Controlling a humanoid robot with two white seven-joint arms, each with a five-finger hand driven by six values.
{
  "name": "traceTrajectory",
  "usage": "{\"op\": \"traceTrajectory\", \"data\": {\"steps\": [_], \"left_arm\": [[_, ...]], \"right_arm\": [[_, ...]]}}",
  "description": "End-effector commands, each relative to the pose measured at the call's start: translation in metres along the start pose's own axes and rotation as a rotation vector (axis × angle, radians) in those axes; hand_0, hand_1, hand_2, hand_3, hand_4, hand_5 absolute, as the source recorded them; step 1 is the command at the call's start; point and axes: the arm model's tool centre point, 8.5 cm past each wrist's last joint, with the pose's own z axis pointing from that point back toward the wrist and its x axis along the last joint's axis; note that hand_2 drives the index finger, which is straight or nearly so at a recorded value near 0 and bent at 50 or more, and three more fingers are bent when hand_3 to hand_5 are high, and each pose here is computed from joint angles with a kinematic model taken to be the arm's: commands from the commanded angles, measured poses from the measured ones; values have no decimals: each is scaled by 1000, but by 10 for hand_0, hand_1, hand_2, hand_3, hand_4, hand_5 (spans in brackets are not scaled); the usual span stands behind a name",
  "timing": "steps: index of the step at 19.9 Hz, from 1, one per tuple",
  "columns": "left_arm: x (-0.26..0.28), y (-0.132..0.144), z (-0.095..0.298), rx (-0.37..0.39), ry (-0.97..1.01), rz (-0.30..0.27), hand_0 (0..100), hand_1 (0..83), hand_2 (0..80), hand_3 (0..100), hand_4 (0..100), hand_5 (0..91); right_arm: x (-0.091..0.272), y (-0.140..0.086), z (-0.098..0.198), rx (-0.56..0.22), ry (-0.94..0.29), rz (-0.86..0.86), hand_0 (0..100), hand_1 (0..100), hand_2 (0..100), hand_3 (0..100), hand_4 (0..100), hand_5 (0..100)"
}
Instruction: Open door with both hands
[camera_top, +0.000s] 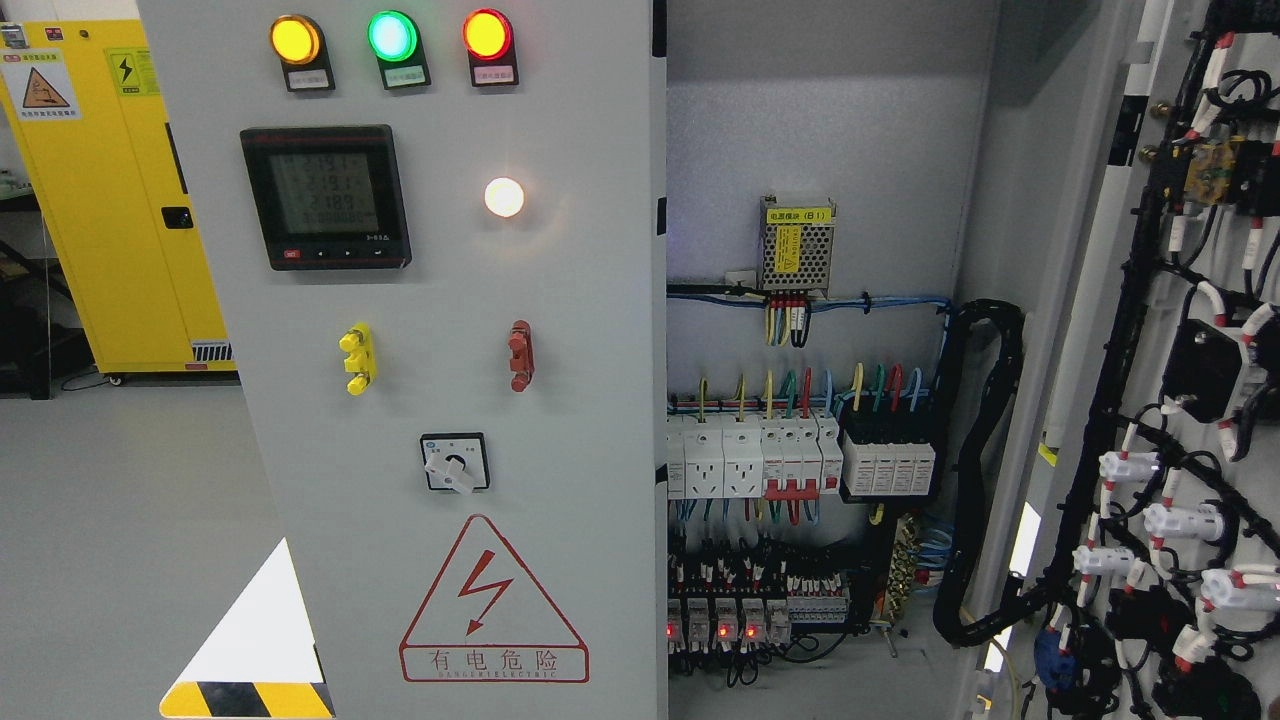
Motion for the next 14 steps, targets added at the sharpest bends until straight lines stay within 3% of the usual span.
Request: {"op": "traceTrajectory", "data": {"steps": [1,2,4,7,8,11,14], "left_arm": [[-124,18,48,181,297,225,120,556,0,0,0,0],[-128,18,49,202,345,172,120,556,0,0,0,0],[-134,29,54,322,419,62,120,556,0,0,0,0],[-132,50,64,588,436,-13,120,556,0,0,0,0],[-131,53,65,641,436,-27,120,556,0,0,0,0],[-131,44,58,598,439,-39,120,556,0,0,0,0],[-129,35,50,476,446,-85,120,556,0,0,0,0]], "right_arm": [[17,20,0,30,-27,9,0,500,40,0,0,0],[17,20,0,30,-27,9,0,500,40,0,0,0],[17,20,0,30,-27,9,0,500,40,0,0,0],[17,20,0,30,-27,9,0,500,40,0,0,0],[17,20,0,30,-27,9,0,500,40,0,0,0],[17,20,0,30,-27,8,0,500,40,0,0,0],[17,21,0,32,-27,8,0,500,40,0,0,0]]}}
